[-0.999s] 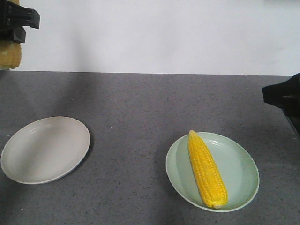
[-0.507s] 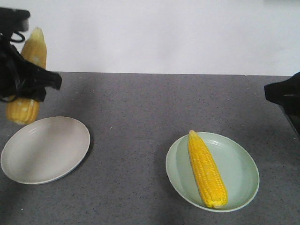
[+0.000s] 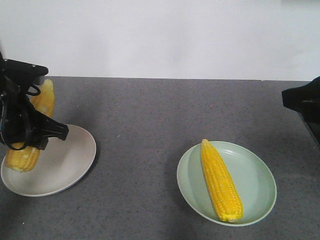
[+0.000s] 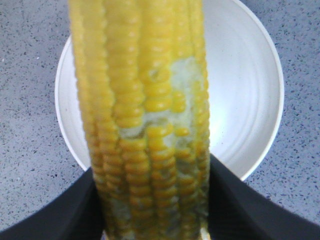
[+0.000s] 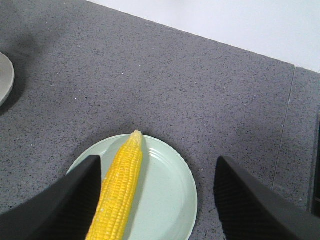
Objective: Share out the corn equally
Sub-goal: 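Lower the left gripper's cob onto the white plate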
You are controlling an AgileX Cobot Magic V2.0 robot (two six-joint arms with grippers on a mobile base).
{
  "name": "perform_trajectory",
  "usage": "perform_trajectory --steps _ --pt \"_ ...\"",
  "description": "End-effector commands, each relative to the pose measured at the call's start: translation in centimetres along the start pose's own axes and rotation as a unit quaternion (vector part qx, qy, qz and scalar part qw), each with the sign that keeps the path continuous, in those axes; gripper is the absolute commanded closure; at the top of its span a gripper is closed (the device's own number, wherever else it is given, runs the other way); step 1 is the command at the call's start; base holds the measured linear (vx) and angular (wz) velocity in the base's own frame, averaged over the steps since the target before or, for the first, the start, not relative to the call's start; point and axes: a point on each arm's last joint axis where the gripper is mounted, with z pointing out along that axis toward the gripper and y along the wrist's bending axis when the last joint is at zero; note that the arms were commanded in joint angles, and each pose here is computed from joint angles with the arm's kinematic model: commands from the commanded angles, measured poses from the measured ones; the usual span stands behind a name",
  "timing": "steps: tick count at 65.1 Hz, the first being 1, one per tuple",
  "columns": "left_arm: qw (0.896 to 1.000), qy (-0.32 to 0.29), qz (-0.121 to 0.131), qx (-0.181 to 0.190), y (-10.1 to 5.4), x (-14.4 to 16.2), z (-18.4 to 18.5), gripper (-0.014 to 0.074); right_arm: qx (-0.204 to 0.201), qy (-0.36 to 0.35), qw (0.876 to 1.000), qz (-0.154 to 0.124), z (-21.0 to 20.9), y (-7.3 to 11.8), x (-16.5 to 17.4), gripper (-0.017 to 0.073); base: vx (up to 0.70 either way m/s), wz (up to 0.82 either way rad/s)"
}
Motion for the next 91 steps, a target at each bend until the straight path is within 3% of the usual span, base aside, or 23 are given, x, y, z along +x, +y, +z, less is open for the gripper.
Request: perform_trajectory --steps 1,30,50,91 --pt "1.0 -0.028 -0.001 -0.002 0.1 -0.7 -0.4 0.0522 0.009 -0.048 0.999 -0.001 -0.8 -0.2 -1.1 0.0084 0.0 0.0" --pt "0.999 0.041 0.019 -0.03 -0.8 -1.8 3.9 0.0518 0.009 -0.046 0.999 0.001 -0.8 -0.2 -1.0 0.0084 0.0 0.0" --pt "0.999 0.04 0.018 -0.029 -0.9 -1.9 4.3 0.048 0.009 -0.046 0.999 0.001 -0.8 -0.2 -1.0 0.0084 0.0 0.0" --pt "0.999 0.036 0.009 -0.028 -0.9 -2.0 4.3 0.0034 0.009 -0.046 0.999 0.001 -0.8 -0.2 -1.0 0.0084 0.0 0.0"
